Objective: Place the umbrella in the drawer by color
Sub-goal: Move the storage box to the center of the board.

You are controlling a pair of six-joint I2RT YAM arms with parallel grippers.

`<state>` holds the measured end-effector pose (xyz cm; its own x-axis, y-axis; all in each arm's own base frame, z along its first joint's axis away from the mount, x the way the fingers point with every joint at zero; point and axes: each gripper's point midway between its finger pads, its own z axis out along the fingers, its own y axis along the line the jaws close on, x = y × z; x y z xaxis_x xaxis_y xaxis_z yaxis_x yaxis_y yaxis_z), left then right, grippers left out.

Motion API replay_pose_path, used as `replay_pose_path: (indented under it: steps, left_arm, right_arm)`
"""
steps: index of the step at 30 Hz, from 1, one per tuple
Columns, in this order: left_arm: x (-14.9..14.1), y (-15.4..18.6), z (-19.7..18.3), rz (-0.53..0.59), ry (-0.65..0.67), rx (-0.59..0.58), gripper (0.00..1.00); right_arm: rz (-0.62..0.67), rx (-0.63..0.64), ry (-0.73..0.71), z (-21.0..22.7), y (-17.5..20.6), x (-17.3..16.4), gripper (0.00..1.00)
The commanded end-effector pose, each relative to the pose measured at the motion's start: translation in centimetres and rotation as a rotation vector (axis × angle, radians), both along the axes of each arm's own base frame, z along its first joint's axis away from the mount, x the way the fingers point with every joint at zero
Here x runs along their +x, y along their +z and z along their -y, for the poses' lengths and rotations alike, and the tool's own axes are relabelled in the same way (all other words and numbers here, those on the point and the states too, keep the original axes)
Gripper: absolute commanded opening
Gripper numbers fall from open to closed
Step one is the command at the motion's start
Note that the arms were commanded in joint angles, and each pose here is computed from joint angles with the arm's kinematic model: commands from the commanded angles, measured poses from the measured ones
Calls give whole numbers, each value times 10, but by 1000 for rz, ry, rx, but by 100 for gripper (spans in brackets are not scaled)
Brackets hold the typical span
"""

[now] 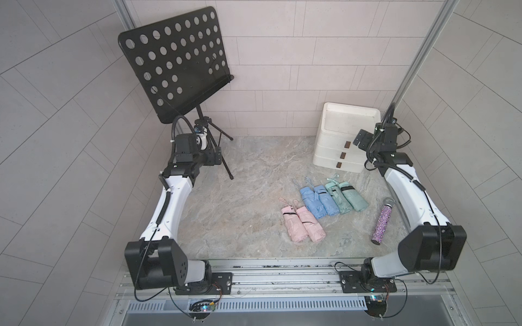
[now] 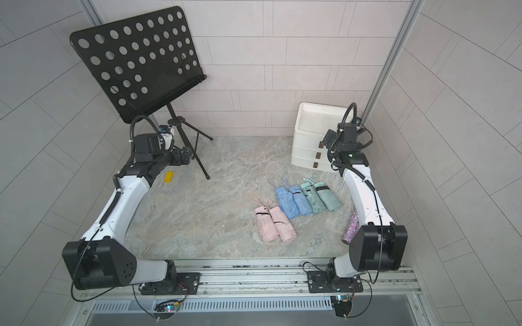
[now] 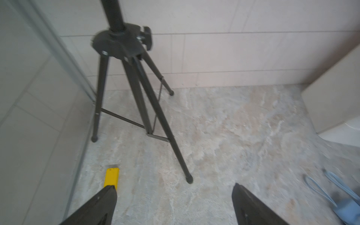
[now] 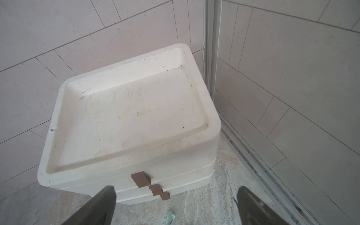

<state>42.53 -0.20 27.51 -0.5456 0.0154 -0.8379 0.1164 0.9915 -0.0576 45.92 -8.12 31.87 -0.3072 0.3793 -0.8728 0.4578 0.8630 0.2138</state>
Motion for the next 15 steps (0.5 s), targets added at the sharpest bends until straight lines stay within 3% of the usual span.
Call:
replay_pose_path:
  steps: [1,8,15]
  left_arm:
    - [-22,-8,34,-93,-195,-79,100]
    - [-42,-16,58,-86,-333,-134,100]
    - [-50,-23,65,-83,-364,-157,100]
  right_arm:
    - [-80,31,6,7,-13,14,100]
    - [-82,37,-76,38,-5,43,100]
    - [-85,38,-110,56,-5,62,100]
